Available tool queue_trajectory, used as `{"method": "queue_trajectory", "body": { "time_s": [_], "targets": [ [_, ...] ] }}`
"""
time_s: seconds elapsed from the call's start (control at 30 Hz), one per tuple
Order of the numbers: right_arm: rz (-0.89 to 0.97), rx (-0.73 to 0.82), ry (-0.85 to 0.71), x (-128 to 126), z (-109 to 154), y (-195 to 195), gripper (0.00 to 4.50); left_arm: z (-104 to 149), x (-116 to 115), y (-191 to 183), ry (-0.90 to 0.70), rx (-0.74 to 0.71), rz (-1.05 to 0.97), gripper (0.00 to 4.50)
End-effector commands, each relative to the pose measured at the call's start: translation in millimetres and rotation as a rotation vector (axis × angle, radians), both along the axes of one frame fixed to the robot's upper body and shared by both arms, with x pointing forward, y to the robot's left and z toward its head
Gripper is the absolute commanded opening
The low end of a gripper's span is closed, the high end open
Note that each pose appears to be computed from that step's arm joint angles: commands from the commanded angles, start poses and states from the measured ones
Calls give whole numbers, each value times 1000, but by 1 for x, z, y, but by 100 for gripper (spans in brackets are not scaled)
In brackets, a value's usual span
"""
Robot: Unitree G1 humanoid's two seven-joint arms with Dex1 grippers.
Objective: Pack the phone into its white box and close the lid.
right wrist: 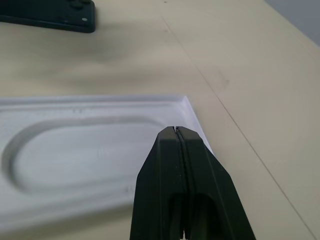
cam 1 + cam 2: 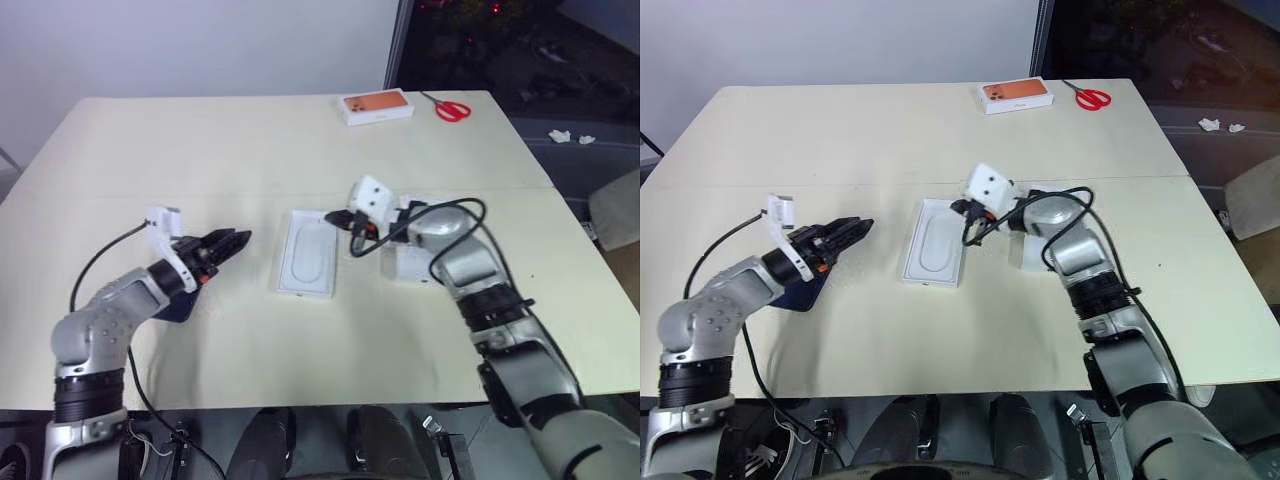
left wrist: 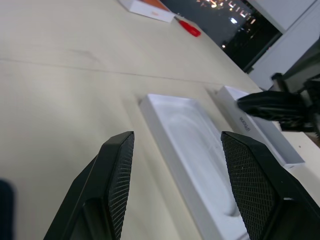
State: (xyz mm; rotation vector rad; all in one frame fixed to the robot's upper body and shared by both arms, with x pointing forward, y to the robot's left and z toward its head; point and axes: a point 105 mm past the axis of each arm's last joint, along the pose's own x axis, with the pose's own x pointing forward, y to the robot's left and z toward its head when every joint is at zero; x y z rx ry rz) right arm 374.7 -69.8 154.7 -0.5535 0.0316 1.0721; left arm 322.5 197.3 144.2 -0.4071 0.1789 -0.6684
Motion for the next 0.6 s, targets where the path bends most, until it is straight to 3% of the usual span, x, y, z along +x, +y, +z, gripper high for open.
{"method": "queue_trajectory", "body": {
  "time_s": [0.03,0.17,0.33,0.6],
  "targets": [
    [77,37,-18,-15,10,13,2,11,-4,16,-12,15,2,294],
    [90,29,-1,-21,-1,34,2,9,-9,59,35,50,75,294],
    [120,68,12,-27,-3,87,2,-2,-21,113,137,63,163,294],
    [235,70,52,-52,-18,137,2,-4,-34,161,199,122,243,294]
  ]
}}
